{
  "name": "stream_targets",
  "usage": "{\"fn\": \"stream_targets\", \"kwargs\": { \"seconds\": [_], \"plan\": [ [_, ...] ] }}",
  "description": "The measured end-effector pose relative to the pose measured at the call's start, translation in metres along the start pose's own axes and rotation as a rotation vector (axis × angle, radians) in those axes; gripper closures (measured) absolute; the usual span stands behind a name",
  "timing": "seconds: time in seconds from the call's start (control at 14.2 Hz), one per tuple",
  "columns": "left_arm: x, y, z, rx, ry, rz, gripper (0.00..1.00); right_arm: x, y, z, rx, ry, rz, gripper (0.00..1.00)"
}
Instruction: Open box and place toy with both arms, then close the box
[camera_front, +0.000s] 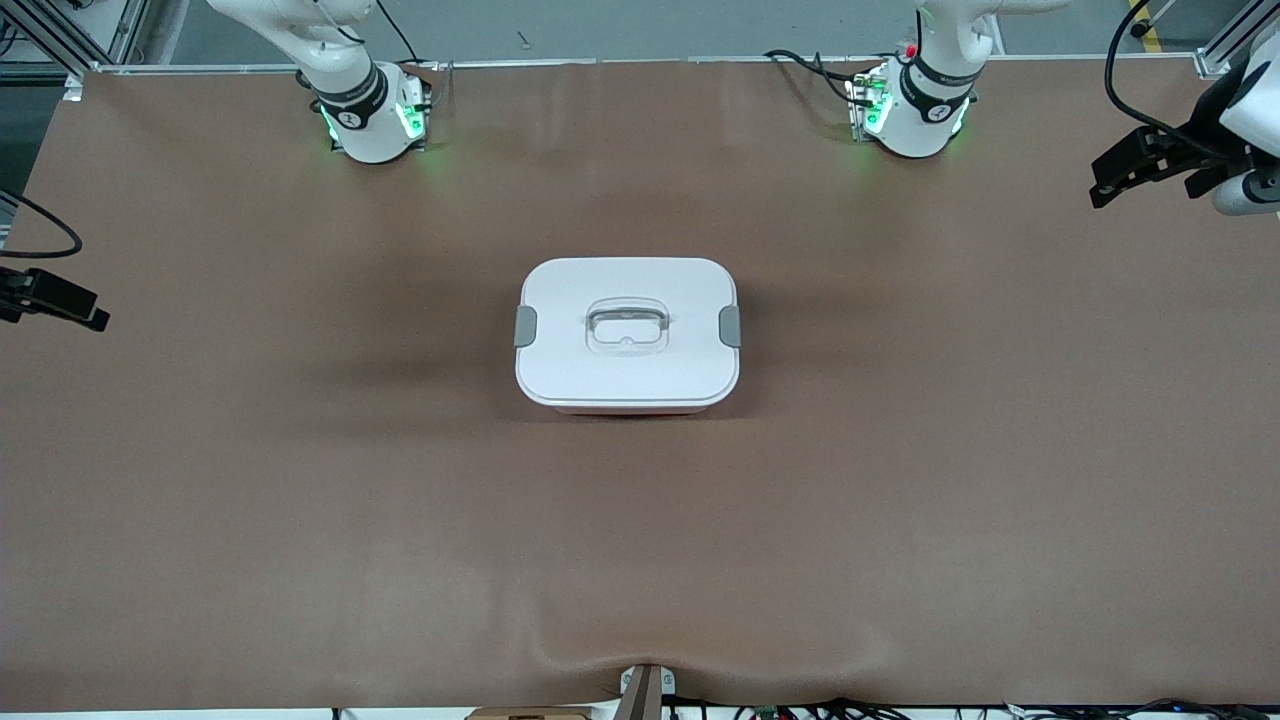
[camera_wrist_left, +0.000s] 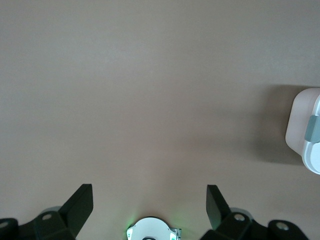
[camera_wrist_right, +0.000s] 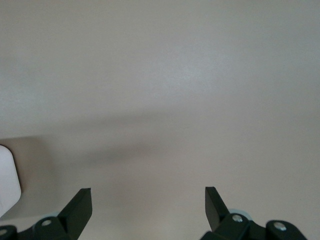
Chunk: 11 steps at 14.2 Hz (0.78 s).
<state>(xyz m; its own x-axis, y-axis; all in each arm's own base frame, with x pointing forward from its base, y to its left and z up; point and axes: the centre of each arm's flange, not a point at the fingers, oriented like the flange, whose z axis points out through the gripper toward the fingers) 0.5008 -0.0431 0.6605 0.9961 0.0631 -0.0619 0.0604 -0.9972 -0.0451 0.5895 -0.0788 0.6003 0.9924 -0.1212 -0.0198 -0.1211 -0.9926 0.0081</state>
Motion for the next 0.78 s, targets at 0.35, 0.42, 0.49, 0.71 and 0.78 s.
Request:
{"fn": "stream_targets", "kwargs": {
  "seconds": [0.35, 0.42, 0.49, 0.71, 0.78],
  "plan": [
    [0.0007, 0.0046, 0.0018, -0.003, -0.004, 0.009, 0.00, -0.0025, -0.0005, 0.0024, 0.000, -0.025, 0.001, 0.00],
    [0.0008, 0.0046, 0.0019, -0.003, -0.004, 0.009, 0.00, -0.0027, -0.0005, 0.0026, 0.000, -0.027, 0.001, 0.00],
    [0.0009, 0.0045, 0.0019, -0.003, -0.004, 0.009, 0.00, -0.0028, -0.0004, 0.0026, 0.000, -0.028, 0.001, 0.00],
    [0.0012, 0.0024, 0.0021, -0.003, -0.005, 0.005, 0.00, -0.0034, -0.0003, 0.0031, 0.000, -0.033, 0.001, 0.00],
    [0.0013, 0.0016, 0.0022, -0.003, -0.006, 0.003, 0.00, -0.0034, -0.0003, 0.0031, 0.000, -0.033, 0.001, 0.00]
  ]
}}
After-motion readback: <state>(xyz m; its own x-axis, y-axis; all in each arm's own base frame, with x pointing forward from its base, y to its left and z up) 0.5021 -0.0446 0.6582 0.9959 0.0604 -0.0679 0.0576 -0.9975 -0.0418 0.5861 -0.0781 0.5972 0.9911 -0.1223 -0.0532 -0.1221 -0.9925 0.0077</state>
